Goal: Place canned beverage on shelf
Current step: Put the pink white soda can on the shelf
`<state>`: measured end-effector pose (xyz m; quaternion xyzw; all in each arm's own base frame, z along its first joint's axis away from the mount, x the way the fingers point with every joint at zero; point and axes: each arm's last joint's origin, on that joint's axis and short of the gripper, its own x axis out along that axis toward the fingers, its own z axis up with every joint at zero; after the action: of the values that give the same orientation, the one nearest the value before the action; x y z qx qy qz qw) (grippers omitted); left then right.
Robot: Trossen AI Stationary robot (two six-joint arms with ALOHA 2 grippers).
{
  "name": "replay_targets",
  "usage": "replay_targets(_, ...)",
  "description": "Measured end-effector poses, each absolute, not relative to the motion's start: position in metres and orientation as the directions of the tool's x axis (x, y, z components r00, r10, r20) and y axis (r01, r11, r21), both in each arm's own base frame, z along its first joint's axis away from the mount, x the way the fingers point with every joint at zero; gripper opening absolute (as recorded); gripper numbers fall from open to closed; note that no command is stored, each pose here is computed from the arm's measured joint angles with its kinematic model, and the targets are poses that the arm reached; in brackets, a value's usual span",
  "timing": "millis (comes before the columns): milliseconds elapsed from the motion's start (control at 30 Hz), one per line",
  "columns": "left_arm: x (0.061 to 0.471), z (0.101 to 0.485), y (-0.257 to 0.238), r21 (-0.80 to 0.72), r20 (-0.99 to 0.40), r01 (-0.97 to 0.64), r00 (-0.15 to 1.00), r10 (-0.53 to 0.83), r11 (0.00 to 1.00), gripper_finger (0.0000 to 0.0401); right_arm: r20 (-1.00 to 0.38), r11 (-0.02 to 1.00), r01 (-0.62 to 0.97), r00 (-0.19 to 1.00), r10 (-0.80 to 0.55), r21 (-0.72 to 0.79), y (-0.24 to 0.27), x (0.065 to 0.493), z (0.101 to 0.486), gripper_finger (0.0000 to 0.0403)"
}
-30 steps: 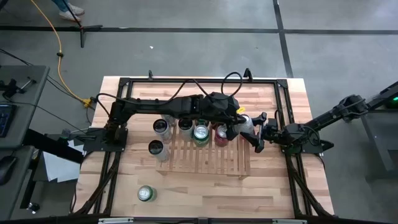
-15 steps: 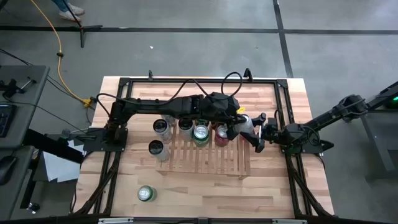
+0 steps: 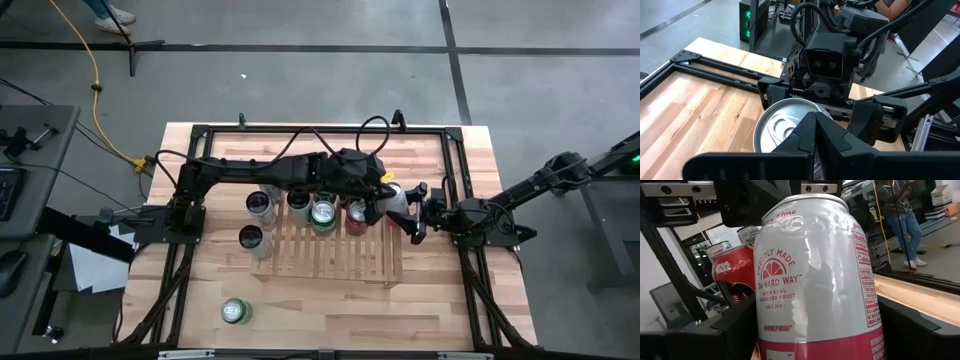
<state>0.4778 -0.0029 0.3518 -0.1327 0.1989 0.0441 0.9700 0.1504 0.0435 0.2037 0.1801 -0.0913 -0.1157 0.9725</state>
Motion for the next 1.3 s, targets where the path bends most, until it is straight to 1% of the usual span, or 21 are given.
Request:
replay_targets(367,0.480,0.352,-0.005,-0.262,-0.377,-0.104,0.926,-0.002,0.959,0.0000,0.136,0.923,0.200,0.957,-0.256,0.329,0.044,0.150,0.204,0.0327)
replay_targets(467,0.484,0.349,-0.007,-0.262,-0.366,-0.090,0.931,-0.012,0.961,0.0000,0.132,0.925,0.205,0.957,-0.258,0.319,0.043,0.150,0.203,0.0343)
replay_targets(633,0.489,0.342,-0.012,-0.289,-0.364,-0.057,0.930,-0.054,0.956,0.0000,0.126,0.927,0.206,0.958,-0.256,0.314,0.044,0.151,0.203,0.0387)
replay_targets(700,0.487,0.343,-0.013,-0.289,-0.371,-0.062,0.927,-0.053,0.955,0.0000,0.122,0.928,0.204,0.960,-0.251,0.311,0.044,0.151,0.202,0.0396)
replay_targets(1300,0.488,0.343,-0.011,-0.286,-0.363,-0.070,0.931,-0.040,0.956,0.0000,0.158,0.927,0.165,0.961,-0.229,0.338,0.043,0.147,0.209,0.0399)
